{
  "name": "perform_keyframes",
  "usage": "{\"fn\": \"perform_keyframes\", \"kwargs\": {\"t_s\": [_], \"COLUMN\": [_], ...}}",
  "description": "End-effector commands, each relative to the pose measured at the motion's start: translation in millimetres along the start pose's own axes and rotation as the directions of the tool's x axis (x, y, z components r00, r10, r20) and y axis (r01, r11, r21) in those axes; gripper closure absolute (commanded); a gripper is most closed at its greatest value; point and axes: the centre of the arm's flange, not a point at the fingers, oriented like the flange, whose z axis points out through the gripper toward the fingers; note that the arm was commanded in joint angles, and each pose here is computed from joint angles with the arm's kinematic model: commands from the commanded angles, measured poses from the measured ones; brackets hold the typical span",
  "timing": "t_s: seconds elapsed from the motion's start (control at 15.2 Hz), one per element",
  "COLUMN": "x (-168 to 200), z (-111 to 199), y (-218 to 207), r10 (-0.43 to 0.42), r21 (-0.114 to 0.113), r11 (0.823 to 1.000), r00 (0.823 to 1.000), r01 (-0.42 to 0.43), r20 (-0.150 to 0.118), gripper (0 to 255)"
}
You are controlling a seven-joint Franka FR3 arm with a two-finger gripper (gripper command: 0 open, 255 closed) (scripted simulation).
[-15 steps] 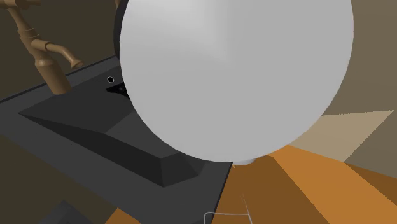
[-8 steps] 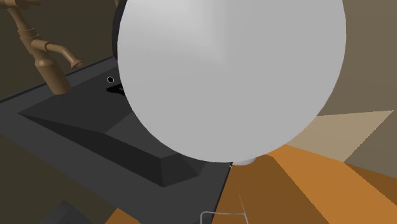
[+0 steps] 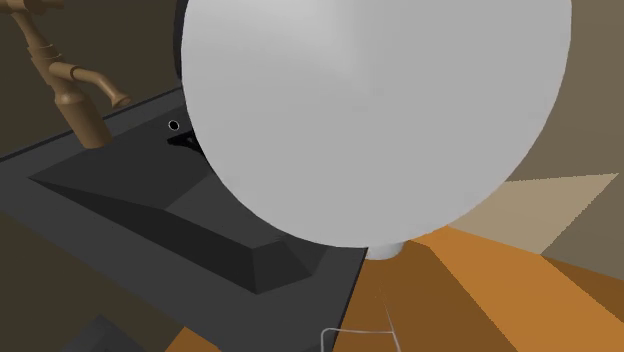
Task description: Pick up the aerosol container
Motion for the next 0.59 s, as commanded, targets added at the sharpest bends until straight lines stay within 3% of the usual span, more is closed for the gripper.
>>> {"fn": "perform_keyframes", "kwargs": {"t_s": [0.0,0.53], "x": [4,22], "z": [-10,-48], "y": [1,8], "r10": [0.0,0.0], "r21": [0.0,0.0], "r11": [1.0,1.0], "r00": [1.0,1.0], "r01": [0.0,0.0], "r20": [0.0,0.0], "gripper": [255,255]}}
